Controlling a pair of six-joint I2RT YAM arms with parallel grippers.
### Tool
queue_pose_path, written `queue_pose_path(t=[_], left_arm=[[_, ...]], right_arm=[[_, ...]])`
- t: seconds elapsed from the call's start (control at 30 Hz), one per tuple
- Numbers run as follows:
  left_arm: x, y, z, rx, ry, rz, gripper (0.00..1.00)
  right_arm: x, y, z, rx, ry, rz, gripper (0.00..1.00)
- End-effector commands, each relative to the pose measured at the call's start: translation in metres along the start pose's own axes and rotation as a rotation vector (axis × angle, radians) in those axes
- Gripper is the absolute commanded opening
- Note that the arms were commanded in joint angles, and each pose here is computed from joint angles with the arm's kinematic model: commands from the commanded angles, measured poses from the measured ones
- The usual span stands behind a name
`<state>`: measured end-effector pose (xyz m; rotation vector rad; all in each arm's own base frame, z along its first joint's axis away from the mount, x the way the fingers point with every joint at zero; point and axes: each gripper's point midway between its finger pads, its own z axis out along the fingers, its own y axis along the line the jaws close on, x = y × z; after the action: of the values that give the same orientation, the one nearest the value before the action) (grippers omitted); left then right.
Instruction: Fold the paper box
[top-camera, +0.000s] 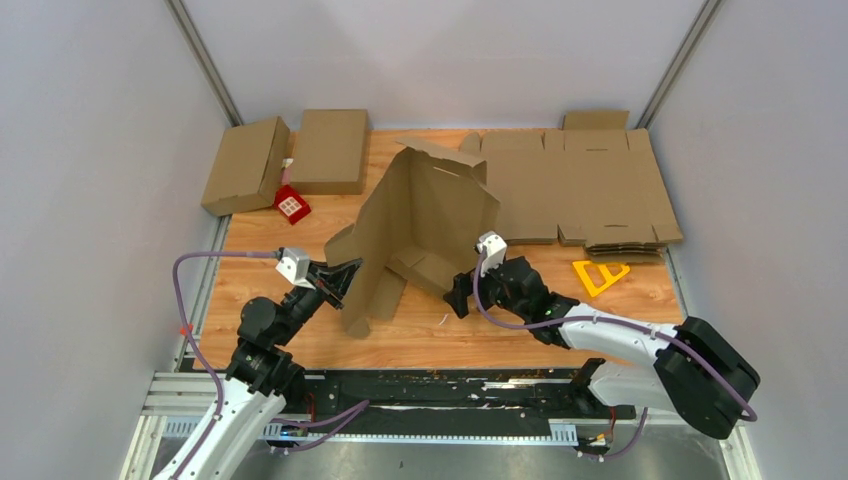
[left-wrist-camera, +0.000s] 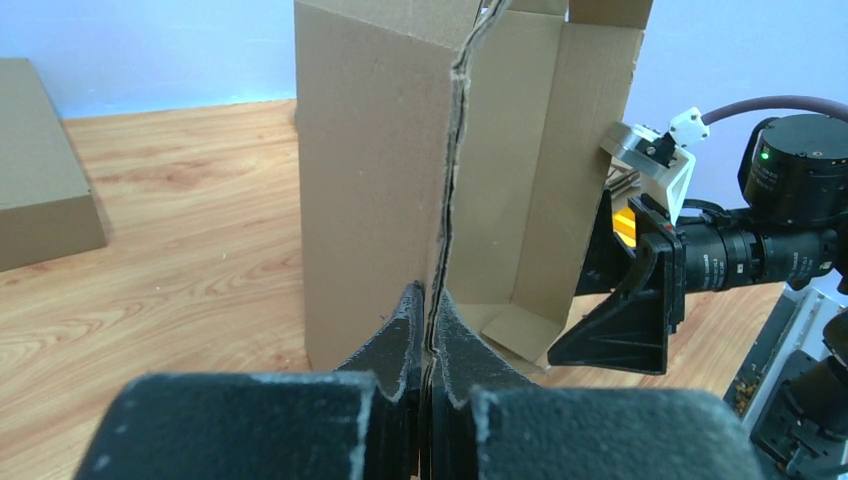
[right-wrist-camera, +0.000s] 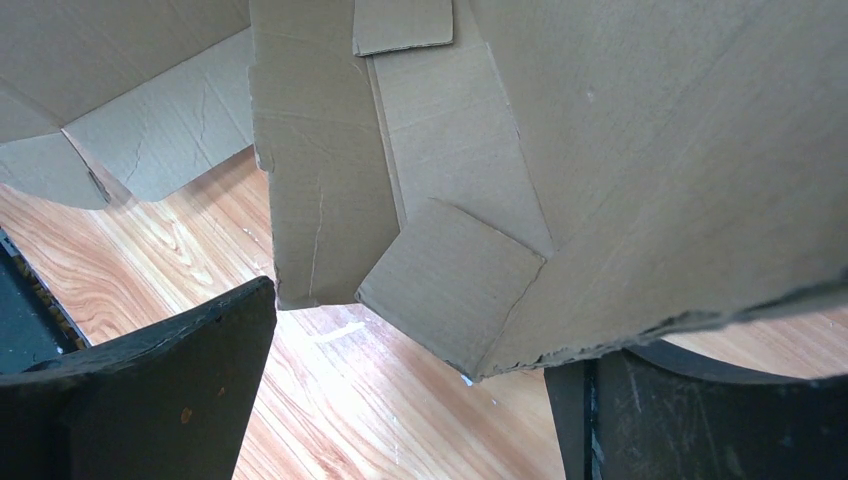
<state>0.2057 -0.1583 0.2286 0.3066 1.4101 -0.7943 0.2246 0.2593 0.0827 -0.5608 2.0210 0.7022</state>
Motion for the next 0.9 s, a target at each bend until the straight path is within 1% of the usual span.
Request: queue_pose_path(t=[0.0, 0.3, 0.37, 0.5, 0.6, 0.8, 0.87], left_arm=[[0.005, -0.007, 0.0, 0.027, 0.044, -0.035, 0.0], [0.006, -0.008, 0.0, 0.031, 0.047, -0.036, 0.0], [0.006, -0.007, 0.0, 0.03, 0.046, -0.035, 0.0], [0.006, -0.007, 0.0, 0.027, 0.047, -0.035, 0.0], [0.007, -0.006, 0.0, 0.026, 0.049, -0.036, 0.0], [0.008, -0.007, 0.001, 0.031, 0.053, -0.036, 0.0], [0.008, -0.007, 0.001, 0.031, 0.053, -0.036, 0.0]], right_arm=[[-0.037, 0.027, -0.001, -0.123, -0.127, 0.008, 1.0], [-0.028, 0.028, 0.006, -0.091, -0.071, -0.017, 1.0], [-0.028, 0.027, 0.005, -0.059, -0.07, -0.026, 1.0], [-0.034, 0.014, -0.006, 0.028, -0.094, 0.008, 1.0], [-0.038, -0.003, -0.017, 0.131, -0.105, 0.044, 1.0], [-0.052, -0.017, -0.031, 0.225, -0.15, 0.086, 1.0], [-0.051, -0.022, -0.031, 0.259, -0.137, 0.087, 1.0]])
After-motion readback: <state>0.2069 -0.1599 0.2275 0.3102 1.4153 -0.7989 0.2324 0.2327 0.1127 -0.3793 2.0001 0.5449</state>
